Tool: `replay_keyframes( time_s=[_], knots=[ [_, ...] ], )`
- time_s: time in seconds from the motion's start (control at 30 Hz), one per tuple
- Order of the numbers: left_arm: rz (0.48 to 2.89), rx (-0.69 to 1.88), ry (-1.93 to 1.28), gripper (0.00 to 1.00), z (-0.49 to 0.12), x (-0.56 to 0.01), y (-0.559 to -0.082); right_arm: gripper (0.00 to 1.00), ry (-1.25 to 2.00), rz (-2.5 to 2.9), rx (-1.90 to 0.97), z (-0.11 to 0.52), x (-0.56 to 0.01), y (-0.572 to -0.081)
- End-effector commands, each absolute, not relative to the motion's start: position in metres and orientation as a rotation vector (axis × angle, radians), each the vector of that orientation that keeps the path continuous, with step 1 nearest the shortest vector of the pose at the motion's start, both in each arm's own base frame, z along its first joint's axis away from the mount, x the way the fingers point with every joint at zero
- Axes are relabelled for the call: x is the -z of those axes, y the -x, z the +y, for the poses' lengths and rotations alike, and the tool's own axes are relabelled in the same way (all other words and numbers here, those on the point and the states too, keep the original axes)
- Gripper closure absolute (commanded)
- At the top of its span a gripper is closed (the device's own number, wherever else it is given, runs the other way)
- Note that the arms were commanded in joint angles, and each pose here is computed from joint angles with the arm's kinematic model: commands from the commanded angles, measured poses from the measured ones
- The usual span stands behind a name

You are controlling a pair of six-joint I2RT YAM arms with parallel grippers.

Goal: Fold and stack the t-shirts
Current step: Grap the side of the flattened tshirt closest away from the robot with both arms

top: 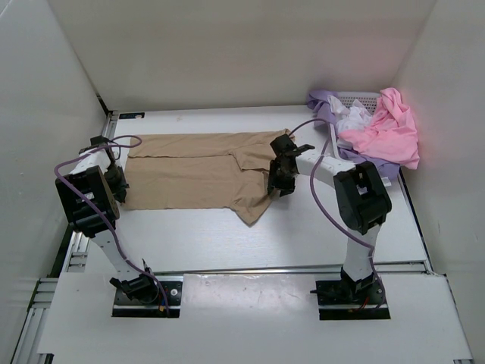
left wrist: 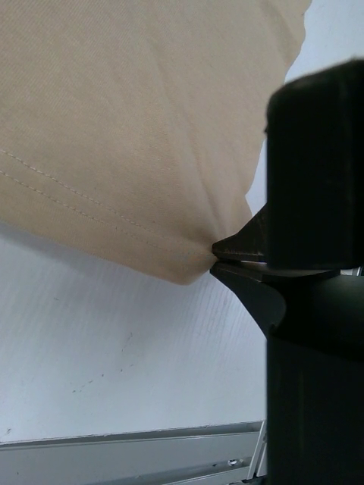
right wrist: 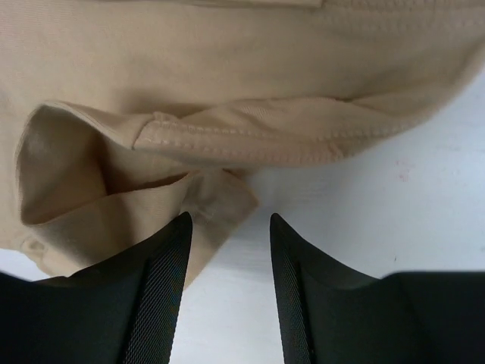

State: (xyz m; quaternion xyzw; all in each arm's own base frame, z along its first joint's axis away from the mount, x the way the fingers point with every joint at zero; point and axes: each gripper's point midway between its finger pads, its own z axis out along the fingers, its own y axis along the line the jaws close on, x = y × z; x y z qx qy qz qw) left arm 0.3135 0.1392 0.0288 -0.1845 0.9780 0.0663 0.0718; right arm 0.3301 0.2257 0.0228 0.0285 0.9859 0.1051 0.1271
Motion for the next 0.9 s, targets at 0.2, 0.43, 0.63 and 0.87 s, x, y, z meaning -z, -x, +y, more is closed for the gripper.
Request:
replay_keyframes(
  time_s=[0.2, 0.43, 0.63, 0.87],
  knots=[
    [2.925, -0.227, 0.554, 0.86, 0.141, -0.040, -0.310, 0.49, -0.003, 2.845, -0.272, 0.223, -0.008, -0.339],
    [2.914, -0.243, 0.568, 0.86, 0.145, -0.044, -0.309, 1.00, -0.075, 2.875, -0.255, 0.220, -0.008, -0.331],
    [2.922, -0.273, 0.572, 0.84, 0.145, -0.047, -0.298, 1.00, -0.041, 2.941, -0.257, 0.190, -0.045, -0.249],
    [2.924, -0.289, 0.610, 0.40, 0.150, -0.052, -0.286, 1.00, 0.078, 2.978, -0.377, 0.191, -0.053, -0.193]
  ],
)
